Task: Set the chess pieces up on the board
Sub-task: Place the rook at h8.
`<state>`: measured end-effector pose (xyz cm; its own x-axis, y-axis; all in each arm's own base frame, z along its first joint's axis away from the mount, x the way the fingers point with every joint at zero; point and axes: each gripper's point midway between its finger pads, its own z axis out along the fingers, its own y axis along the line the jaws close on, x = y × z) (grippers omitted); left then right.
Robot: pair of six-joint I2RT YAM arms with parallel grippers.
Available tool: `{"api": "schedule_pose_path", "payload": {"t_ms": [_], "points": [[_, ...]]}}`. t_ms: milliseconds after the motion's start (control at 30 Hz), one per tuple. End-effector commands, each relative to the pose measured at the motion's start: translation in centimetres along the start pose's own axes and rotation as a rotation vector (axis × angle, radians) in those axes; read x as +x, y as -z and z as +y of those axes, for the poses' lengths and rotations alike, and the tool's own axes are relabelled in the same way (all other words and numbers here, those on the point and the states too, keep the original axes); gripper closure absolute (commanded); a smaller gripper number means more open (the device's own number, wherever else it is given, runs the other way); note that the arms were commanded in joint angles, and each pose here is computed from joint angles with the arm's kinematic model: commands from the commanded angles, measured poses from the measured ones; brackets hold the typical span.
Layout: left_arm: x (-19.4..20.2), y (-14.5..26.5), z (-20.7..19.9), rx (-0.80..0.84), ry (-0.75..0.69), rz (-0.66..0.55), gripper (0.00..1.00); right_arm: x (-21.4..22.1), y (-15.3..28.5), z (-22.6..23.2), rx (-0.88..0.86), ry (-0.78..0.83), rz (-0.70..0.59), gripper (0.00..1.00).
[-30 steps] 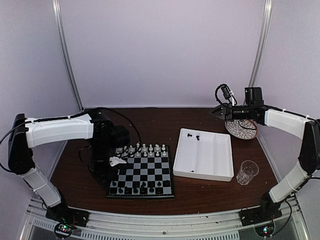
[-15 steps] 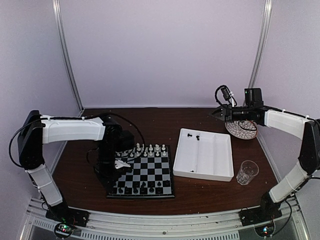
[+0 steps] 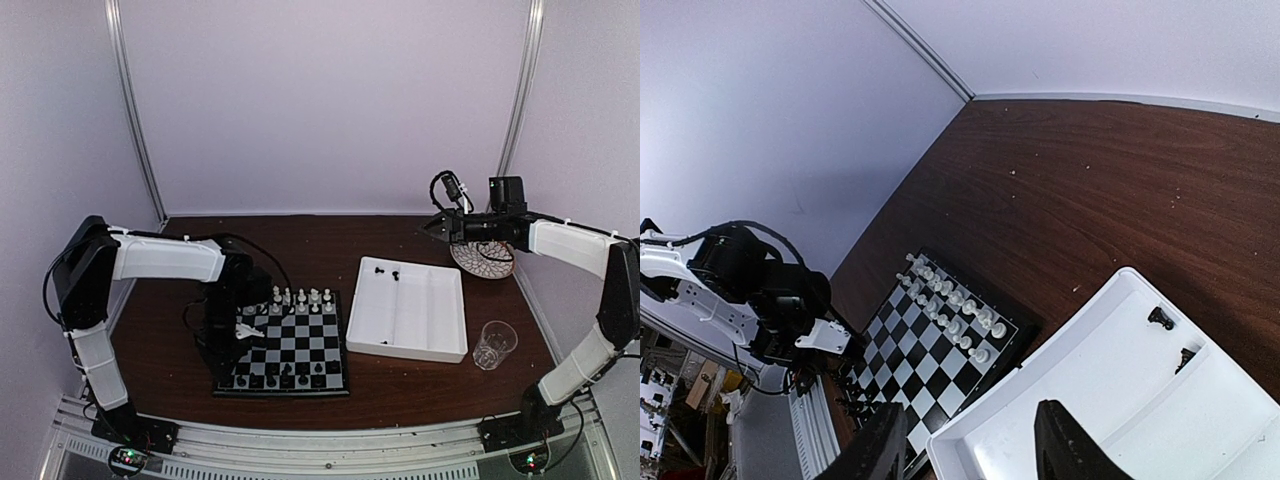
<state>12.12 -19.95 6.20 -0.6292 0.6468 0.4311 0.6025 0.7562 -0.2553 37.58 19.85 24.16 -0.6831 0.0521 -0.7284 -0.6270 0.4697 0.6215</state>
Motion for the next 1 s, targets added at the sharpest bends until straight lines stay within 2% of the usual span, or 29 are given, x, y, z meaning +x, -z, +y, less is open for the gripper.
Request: {"api": "schedule_pose_path", "payload": {"t_ms": [0,867,967], "points": [[-0.5,0.0,0.8,0.004,0.005,-0.007,0.91,-0.2,0.3,0.1,-0.001,0.02,-0.016,0.52],[-1.1,-0.8,1.9,-0.009,0.039,0.019,0.87,-0.3,0.3,0.1,-0.001,0.02,-0.019,0.53],[-1.2,-0.8,1.9,-0.007,0.039,0.019,0.83,-0.2,0.3,0.1,-0.001,0.02,-0.019,0.53]]}}
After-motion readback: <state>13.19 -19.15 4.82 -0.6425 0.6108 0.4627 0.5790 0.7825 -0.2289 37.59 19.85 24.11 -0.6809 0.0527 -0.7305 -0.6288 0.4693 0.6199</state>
